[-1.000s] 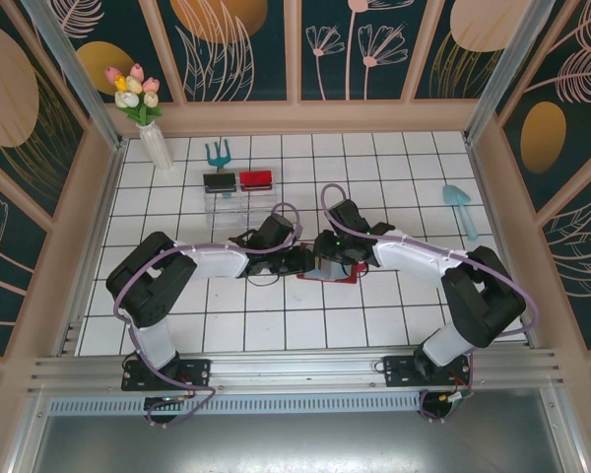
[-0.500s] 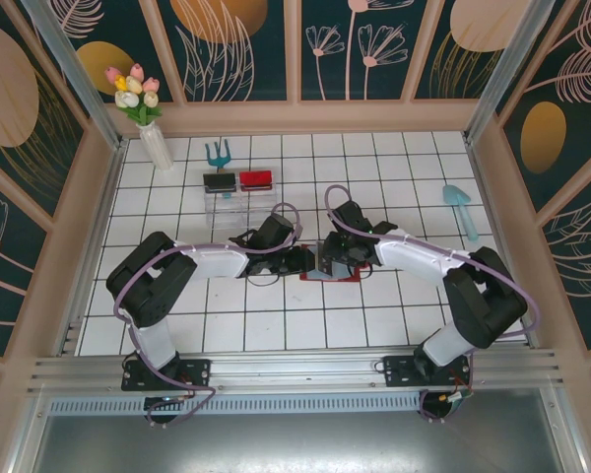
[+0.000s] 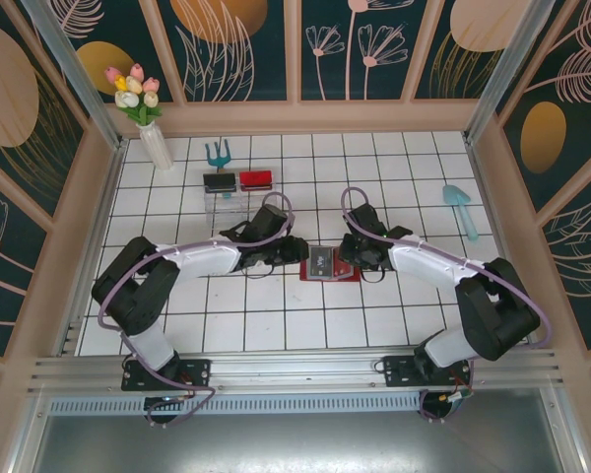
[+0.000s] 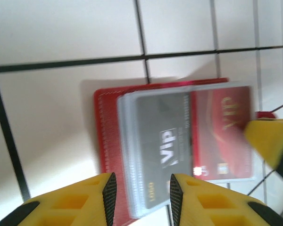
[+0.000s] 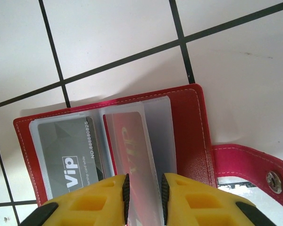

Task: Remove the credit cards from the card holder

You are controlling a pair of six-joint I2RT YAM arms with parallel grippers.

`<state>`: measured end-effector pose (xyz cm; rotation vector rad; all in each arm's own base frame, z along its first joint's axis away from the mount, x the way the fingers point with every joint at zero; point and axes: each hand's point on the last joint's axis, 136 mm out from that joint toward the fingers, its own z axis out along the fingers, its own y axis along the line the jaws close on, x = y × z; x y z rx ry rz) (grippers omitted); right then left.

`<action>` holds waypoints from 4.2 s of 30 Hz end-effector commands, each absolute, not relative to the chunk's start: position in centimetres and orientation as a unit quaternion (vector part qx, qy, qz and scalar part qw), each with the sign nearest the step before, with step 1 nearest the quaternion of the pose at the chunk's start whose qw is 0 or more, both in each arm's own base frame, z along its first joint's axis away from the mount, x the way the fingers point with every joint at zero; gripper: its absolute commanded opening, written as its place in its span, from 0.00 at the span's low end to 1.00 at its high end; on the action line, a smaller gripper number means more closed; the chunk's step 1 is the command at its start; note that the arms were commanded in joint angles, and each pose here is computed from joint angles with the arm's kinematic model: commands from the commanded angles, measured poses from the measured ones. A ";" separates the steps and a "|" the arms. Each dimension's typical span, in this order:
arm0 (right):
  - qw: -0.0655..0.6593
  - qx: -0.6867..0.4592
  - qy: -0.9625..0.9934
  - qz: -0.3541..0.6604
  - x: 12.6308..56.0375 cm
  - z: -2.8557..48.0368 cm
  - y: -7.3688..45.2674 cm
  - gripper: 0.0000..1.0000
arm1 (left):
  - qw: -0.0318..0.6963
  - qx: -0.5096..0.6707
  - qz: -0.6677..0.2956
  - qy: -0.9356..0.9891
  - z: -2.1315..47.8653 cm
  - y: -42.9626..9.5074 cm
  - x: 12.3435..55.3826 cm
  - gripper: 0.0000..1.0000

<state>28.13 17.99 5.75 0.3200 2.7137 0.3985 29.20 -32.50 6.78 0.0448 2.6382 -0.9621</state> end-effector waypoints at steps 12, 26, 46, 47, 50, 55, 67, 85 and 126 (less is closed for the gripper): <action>0.216 0.116 0.962 0.123 28.6 6.8 16.2 0.23 | 0.142 0.027 -0.395 0.907 8.6 -37.0 29.7 0.36; 0.188 0.072 0.947 0.250 27.4 5.9 20.4 0.14 | 0.123 0.029 -0.380 0.916 6.9 -38.2 29.2 0.26; 0.150 0.127 0.888 0.417 27.4 5.2 21.7 0.18 | 0.124 0.006 -0.299 0.946 2.8 -34.2 28.6 0.14; 0.147 0.125 0.887 0.420 27.4 5.2 21.9 0.19 | 0.122 0.005 -0.296 0.947 2.6 -34.1 28.5 0.14; 0.137 0.124 0.887 0.424 27.1 4.7 22.0 0.20 | 0.124 0.001 -0.292 0.948 2.5 -33.7 28.5 0.13; 0.125 0.126 0.888 0.425 26.7 3.8 22.0 0.19 | 0.112 -0.001 -0.288 0.951 1.8 -33.5 28.1 0.13; 0.110 0.126 0.887 0.431 26.8 2.8 22.4 0.17 | 0.092 -0.007 -0.275 0.957 0.3 -33.0 27.4 0.11; 0.121 0.130 0.877 0.447 26.7 3.5 21.4 0.00 | 0.088 -0.006 -0.270 0.959 0.1 -32.7 27.6 0.11; 0.130 0.099 0.874 0.458 27.1 3.9 21.2 0.00 | 0.078 -0.005 -0.275 0.958 -0.3 -32.7 27.4 0.11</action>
